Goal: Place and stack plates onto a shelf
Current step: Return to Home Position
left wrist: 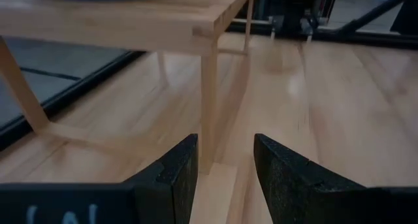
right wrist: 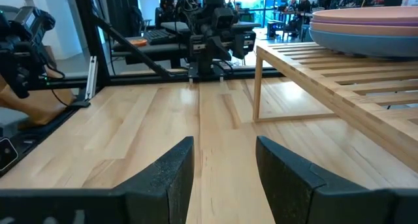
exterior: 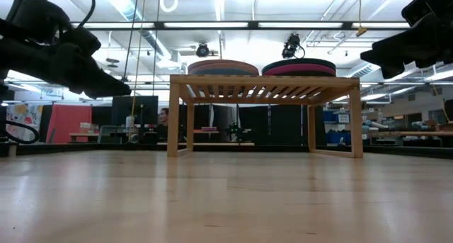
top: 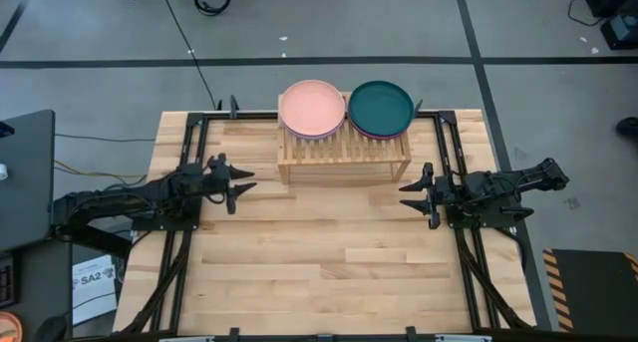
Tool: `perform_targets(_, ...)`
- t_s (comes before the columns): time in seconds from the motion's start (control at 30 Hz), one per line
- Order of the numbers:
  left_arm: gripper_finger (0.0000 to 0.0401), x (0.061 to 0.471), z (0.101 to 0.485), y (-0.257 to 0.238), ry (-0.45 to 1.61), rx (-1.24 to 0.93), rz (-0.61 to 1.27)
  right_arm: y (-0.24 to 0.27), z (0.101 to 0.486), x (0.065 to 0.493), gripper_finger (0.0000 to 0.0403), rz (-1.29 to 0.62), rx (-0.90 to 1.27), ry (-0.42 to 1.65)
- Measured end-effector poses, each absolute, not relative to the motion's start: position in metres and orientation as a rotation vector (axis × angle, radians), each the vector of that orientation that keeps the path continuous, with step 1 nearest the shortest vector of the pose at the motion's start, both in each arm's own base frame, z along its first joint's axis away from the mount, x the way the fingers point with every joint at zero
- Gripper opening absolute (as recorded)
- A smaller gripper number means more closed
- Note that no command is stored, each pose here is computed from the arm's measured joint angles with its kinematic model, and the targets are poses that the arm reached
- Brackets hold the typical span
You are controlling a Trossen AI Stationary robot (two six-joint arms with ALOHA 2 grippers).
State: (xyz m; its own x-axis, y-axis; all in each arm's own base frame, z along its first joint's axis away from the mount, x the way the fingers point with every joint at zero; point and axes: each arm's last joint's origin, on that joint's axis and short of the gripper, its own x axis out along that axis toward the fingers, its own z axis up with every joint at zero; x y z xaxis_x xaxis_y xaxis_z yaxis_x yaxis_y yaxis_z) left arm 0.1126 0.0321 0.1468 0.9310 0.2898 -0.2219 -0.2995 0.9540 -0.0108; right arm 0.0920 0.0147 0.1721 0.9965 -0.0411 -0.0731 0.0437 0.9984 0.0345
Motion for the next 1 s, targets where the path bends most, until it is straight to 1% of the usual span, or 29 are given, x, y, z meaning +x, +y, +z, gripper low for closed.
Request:
perform_targets(0.27,0.0155,0.113,0.148,0.031,0.203,-0.042,0.298,0.015,0.172,0.092,0.017,-0.042,0.036,0.073)
perform_targets(0.4,0.0155,0.113,0.151,0.025,0.177,-0.035,0.244,0.015,0.172,0.092,0.017,-0.042,0.036,0.072)
perform_targets(0.67,0.0155,0.111,0.16,0.01,0.077,-0.021,0.114,0.015,0.172,0.092,0.017,-0.042,0.036,0.072)
perform_targets(1.0,0.0155,0.1,0.175,0.007,-0.087,-0.018,0.089,0.015,0.172,0.092,0.017,-0.042,0.036,0.072)
